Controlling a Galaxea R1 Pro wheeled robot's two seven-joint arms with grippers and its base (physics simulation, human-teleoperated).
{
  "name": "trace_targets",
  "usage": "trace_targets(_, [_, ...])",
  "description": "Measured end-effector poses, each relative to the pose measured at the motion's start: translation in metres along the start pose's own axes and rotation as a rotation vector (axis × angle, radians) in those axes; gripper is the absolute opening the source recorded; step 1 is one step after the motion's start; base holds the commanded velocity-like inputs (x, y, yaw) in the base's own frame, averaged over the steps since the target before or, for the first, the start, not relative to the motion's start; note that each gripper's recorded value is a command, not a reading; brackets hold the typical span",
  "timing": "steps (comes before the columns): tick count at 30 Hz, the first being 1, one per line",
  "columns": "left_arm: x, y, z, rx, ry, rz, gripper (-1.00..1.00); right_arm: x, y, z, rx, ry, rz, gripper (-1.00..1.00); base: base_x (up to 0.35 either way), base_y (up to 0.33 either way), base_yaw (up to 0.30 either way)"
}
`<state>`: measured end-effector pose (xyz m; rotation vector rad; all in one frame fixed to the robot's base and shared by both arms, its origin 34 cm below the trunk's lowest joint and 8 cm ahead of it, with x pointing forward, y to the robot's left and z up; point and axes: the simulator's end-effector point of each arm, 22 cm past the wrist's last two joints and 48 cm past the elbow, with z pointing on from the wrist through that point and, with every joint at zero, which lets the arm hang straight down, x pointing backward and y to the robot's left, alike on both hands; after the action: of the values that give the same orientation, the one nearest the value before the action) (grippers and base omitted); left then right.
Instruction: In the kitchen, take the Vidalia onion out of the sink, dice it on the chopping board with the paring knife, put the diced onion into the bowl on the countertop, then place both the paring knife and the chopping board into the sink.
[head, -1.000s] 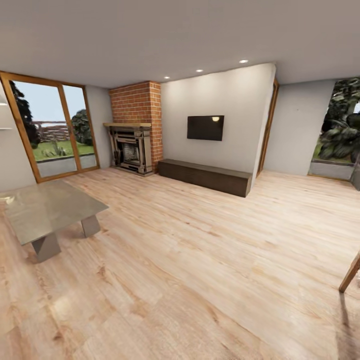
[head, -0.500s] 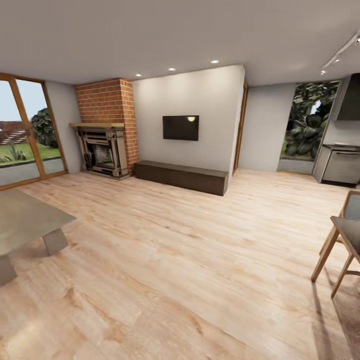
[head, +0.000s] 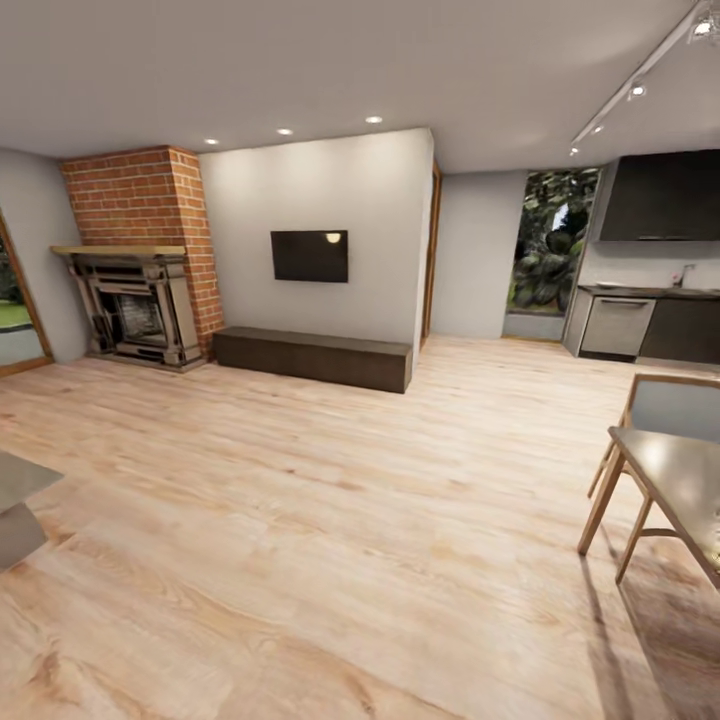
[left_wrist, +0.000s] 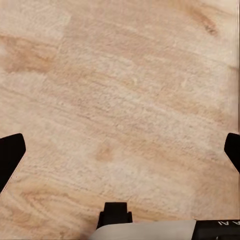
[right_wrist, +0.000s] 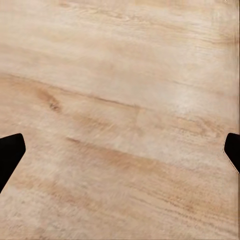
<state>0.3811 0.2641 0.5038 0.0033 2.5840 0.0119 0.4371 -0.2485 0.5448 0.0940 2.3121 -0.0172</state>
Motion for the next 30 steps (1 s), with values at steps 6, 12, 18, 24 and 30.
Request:
trace_targets(6, [0.0000, 0.0000, 0.0000, 0.000, 0.000, 0.000, 1.00, 0.0000, -0.0001, 0.0000, 0.000, 0.000, 0.000, 1.00, 0.345, 0.000, -0.294])
trace_targets(12, [0.0000, 0.0000, 0.0000, 0.000, 0.000, 0.000, 1.00, 0.0000, -0.0005, 0.0000, 0.000, 0.000, -0.001, 1.00, 0.346, 0.000, -0.293])
trace_targets(18, [0.0000, 0.0002, 0.0000, 0.000, 0.000, 0.000, 1.00, 0.0000, 0.0006, 0.0000, 0.000, 0.000, -0.001, 1.00, 0.346, 0.000, -0.189])
trace_targets(24, [0.0000, 0.0003, 0.0000, -0.001, 0.000, 0.000, 1.00, 0.0000, 0.0002, 0.0000, 0.002, 0.000, -0.001, 1.00, 0.346, 0.000, -0.022])
trace_targets(30, [0.0000, 0.0005, 0.0000, -0.002, 0.000, -0.001, 1.00, 0.0000, 0.0000, 0.0000, 0.003, 0.000, -0.001, 1.00, 0.346, 0.000, -0.003])
